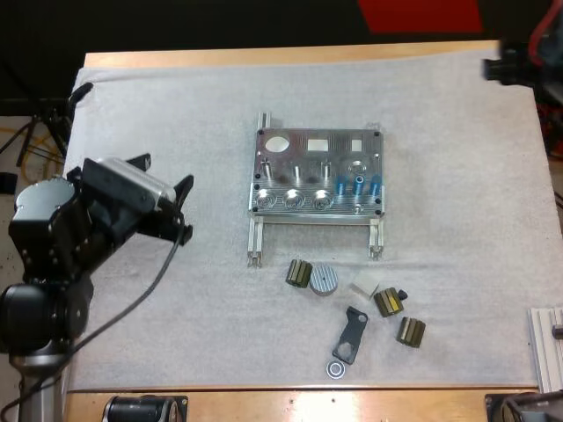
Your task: Load cells from left to right
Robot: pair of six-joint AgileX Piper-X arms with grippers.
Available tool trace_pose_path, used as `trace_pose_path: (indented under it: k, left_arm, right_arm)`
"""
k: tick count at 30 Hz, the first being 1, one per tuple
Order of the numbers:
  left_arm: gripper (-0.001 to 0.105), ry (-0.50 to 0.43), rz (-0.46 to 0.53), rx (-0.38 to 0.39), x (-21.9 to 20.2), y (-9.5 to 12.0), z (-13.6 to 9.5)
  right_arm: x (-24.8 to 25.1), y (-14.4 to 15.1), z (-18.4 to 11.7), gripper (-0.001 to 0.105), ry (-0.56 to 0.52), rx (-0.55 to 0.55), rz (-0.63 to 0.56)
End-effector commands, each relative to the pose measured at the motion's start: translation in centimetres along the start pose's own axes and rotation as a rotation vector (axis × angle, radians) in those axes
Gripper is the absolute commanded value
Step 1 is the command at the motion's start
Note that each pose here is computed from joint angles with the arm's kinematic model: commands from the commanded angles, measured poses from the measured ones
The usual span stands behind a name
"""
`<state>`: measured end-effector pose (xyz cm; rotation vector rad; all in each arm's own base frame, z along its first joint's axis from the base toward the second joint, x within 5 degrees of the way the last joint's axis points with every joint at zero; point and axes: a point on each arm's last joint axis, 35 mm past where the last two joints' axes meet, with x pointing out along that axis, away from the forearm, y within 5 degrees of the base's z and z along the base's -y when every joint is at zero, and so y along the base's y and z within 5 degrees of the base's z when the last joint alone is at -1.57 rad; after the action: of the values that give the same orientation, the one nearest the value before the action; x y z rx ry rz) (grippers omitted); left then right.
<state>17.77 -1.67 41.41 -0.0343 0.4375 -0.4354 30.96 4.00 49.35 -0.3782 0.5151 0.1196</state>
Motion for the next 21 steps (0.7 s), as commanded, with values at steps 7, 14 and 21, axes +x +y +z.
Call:
trace_pose_path:
  k: [7,14,21]
  left_arm:
    - [0.061,-0.037,-0.004,0.034,-4.4,-2.0,-0.8]
    - [0.061,-0.074,0.001,0.052,-8.9,-4.1,-3.2]
    - [0.061,-0.138,0.003,0.046,-13.1,-6.4,-9.2]
  right_arm:
    - [-8.3,-1.2,-1.5,0.068,-0.11,0.007,-0.056]
    - [-12.9,0.6,-7.5,0.068,-0.118,0.008,-0.059]
    - [-16.3,2.9,-15.0,0.068,-0.186,0.02,-0.082]
